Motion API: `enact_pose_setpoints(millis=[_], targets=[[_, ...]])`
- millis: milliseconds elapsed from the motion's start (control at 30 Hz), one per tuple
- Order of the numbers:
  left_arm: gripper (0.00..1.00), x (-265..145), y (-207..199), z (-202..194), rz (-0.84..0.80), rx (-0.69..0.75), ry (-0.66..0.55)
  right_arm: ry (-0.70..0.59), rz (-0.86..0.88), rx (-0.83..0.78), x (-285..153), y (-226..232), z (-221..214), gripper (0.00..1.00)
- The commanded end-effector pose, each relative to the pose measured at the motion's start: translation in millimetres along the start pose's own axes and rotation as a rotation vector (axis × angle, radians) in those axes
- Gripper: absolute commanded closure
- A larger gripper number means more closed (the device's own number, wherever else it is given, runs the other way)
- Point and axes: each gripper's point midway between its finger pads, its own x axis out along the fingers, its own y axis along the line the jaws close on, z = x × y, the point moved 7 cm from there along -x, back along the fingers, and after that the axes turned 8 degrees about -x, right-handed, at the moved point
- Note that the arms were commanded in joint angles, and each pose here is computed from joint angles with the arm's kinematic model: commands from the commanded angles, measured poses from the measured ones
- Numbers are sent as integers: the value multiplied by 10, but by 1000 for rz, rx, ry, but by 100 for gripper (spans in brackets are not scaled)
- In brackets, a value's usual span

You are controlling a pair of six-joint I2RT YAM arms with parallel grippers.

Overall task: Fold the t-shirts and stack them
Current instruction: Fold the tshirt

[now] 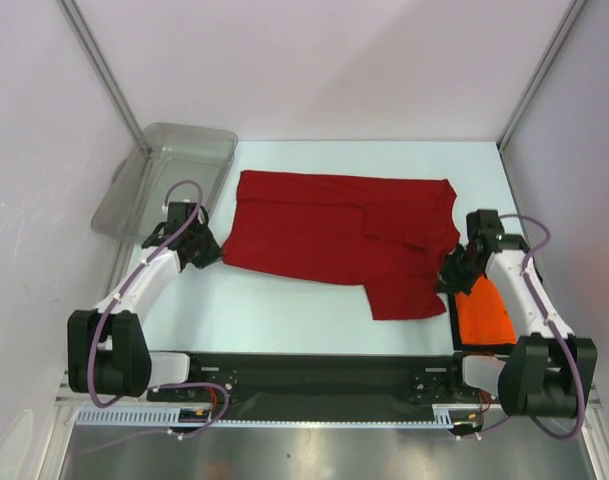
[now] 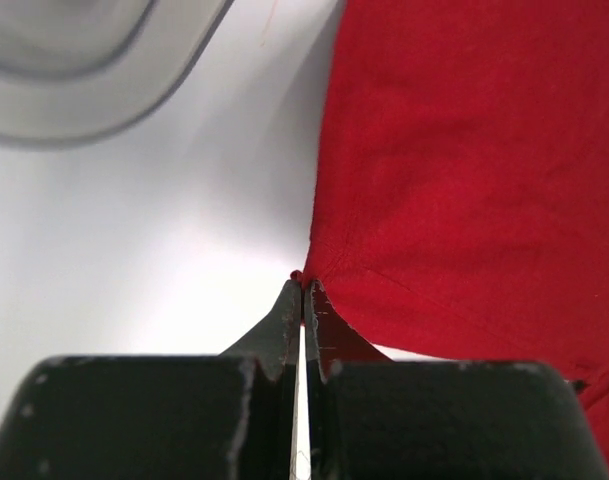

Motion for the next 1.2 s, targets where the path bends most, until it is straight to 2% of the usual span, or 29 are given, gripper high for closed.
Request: enact_pose_setpoints(millis=[0, 167, 300, 367, 400, 467, 833, 967, 1167], targets=[[100, -54, -285, 278, -59, 90, -64, -94, 30, -2, -135, 138, 468, 100], [100, 169, -526, 458, -36, 111, -34, -185, 61, -9, -237, 372, 1131, 100], [100, 302, -772, 713, -37, 113, -45, -154, 50, -4, -25, 471, 1565, 100], [100, 401, -868, 829, -29, 117, -45, -185, 79, -3, -39, 563, 1778, 100], [100, 437, -899, 862, -26, 113, -43, -153, 83, 8, 94, 583, 1852, 100], [100, 560, -980, 947, -18, 115, -34, -175, 98, 3, 61, 670, 2037, 100], [100, 983, -1170, 1173, 25, 65, -37, -167, 157, -5, 318, 922, 2634, 100], [100, 1072, -1194, 1234, 46, 60, -42, -123, 175, -9, 532, 955, 2730, 100], [100, 1174, -1206, 1270, 56, 45, -41, -125, 209, -23, 597, 1052, 2866, 100]])
